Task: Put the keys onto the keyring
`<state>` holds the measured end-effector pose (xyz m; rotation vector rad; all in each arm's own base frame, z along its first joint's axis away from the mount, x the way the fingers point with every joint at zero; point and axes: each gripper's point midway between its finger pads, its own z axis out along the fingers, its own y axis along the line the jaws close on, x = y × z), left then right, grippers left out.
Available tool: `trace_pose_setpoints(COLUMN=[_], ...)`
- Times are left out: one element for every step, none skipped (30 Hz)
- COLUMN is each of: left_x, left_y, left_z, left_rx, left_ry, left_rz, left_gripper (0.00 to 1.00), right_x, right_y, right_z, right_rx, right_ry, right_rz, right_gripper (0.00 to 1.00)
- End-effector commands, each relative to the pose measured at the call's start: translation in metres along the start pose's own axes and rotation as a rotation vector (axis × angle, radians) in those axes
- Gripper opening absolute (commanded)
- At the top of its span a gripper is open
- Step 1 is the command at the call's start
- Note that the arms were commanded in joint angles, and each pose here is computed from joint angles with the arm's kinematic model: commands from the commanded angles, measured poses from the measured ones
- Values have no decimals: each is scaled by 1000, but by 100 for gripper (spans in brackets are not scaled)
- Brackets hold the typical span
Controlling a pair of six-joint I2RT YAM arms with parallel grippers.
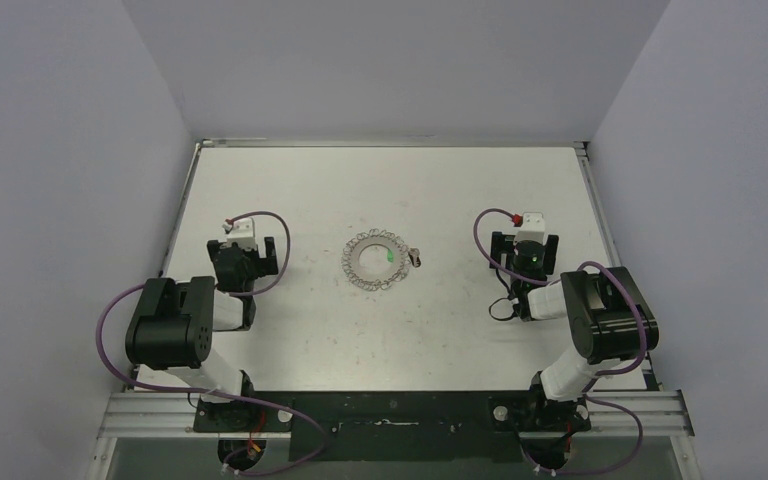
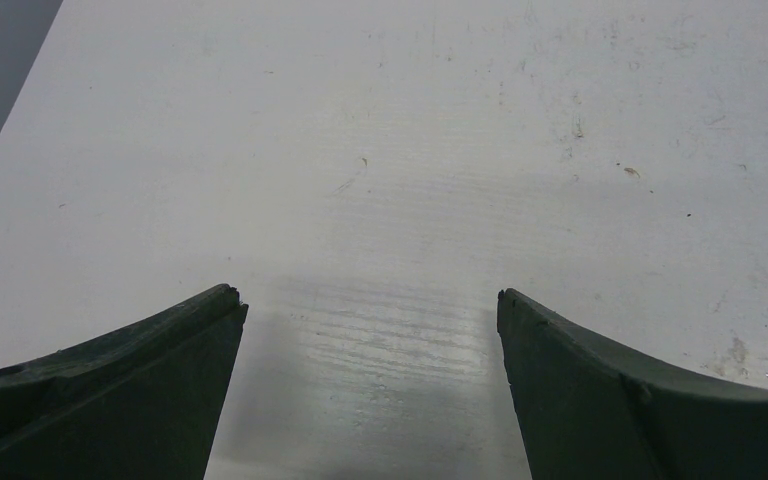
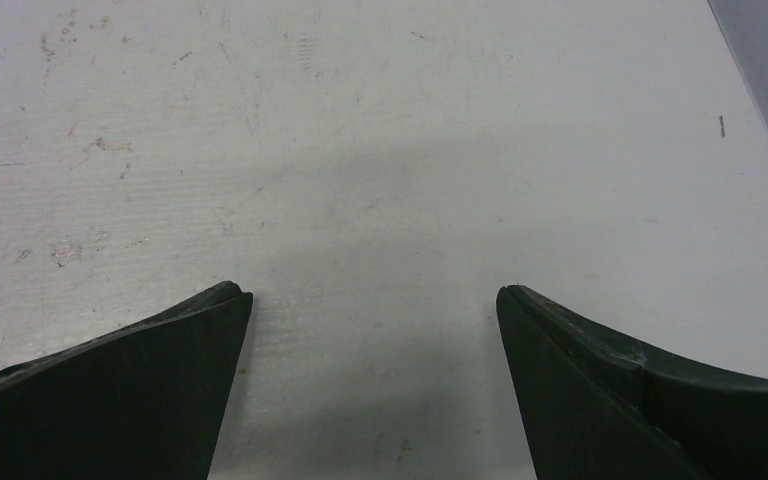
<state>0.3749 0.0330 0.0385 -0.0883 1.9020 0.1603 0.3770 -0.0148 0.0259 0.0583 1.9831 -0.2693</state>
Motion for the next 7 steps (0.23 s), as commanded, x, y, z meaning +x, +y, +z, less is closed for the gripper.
trace_pose_setpoints(left_x=[-19,-19,-19,-18,-19,-19,-18], left_y=[1,1,1,2,2,2,2], left_z=[8,9,9,10,10,9,9], left_rx=[-7,-3,-1,-1,1,2,2], left_ry=[-51,-49,-47,-44,-44,-45,-44], left_rz=[-24,-24,-25,-28,-29,-29,-29], left_gripper=[97,97,97,97,97,97,97], right_x=[-31,-31,-31,-32,-31,-31,-31], right_y=[-1,-1,-1,-1,-1,-1,-1], right_z=[5,5,5,5,5,5,5], right_rx=[6,5,6,5,5,5,6], right_ry=[-96,-96,-95,-96,-95,-95,-95], right_rz=[44,44,44,44,44,44,44], right_gripper=[100,100,100,100,100,100,100])
